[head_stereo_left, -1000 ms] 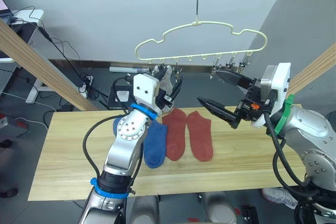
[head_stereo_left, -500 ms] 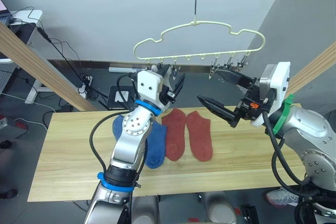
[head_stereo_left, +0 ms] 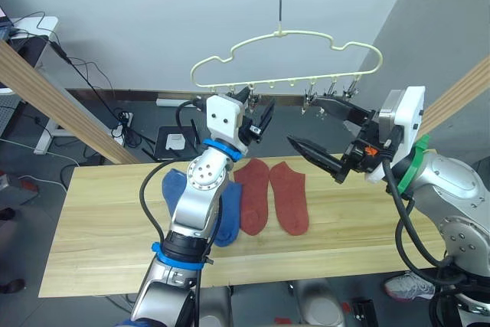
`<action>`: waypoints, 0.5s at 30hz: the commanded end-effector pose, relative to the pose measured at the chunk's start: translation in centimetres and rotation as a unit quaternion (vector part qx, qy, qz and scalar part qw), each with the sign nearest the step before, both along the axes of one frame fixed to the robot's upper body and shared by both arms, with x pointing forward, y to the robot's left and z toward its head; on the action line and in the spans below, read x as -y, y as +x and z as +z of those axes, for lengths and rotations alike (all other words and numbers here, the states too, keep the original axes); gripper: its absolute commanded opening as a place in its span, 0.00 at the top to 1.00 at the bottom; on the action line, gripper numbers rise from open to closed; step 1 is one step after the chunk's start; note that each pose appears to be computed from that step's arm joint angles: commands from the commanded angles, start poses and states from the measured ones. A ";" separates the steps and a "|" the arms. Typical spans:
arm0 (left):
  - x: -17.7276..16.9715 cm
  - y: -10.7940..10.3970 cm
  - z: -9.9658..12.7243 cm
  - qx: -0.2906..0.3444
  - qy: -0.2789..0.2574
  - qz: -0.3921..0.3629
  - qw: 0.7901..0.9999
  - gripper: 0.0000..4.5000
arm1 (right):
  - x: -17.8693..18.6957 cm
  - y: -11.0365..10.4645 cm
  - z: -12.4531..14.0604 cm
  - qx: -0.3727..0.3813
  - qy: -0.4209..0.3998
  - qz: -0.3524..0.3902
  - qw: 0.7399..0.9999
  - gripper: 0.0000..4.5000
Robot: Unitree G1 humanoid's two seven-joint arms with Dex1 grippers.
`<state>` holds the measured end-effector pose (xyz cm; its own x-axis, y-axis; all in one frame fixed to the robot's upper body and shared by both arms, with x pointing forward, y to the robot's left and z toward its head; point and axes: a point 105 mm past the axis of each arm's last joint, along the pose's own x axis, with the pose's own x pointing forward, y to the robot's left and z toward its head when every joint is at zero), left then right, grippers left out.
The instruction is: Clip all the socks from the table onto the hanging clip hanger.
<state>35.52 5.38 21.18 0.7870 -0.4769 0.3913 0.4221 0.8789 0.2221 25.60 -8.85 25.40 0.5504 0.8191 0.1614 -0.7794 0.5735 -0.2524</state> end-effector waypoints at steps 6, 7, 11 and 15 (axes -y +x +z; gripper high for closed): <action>0.1 -0.3 0.9 0.021 -0.007 -0.001 1.000 0.39 | -0.5 -1.0 0.7 0.022 -0.002 0.012 1.000 0.00; 0.1 -0.3 0.9 0.020 -0.007 -0.002 1.000 0.39 | -0.5 -1.0 0.7 0.021 -0.002 0.012 1.000 0.00; 0.4 -0.3 0.9 0.018 -0.007 -0.006 1.000 0.39 | -0.4 -0.9 0.7 0.021 -0.002 0.010 1.000 0.00; 0.6 -0.3 0.9 0.019 -0.008 -0.008 1.000 0.39 | -0.4 -0.9 0.8 0.022 -0.003 0.009 1.000 0.00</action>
<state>35.76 5.08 20.72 0.7921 -0.4801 0.3769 0.4319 0.8772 0.2098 25.72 -8.96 25.43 0.5626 0.8107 0.1621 -0.7707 0.5853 -0.2519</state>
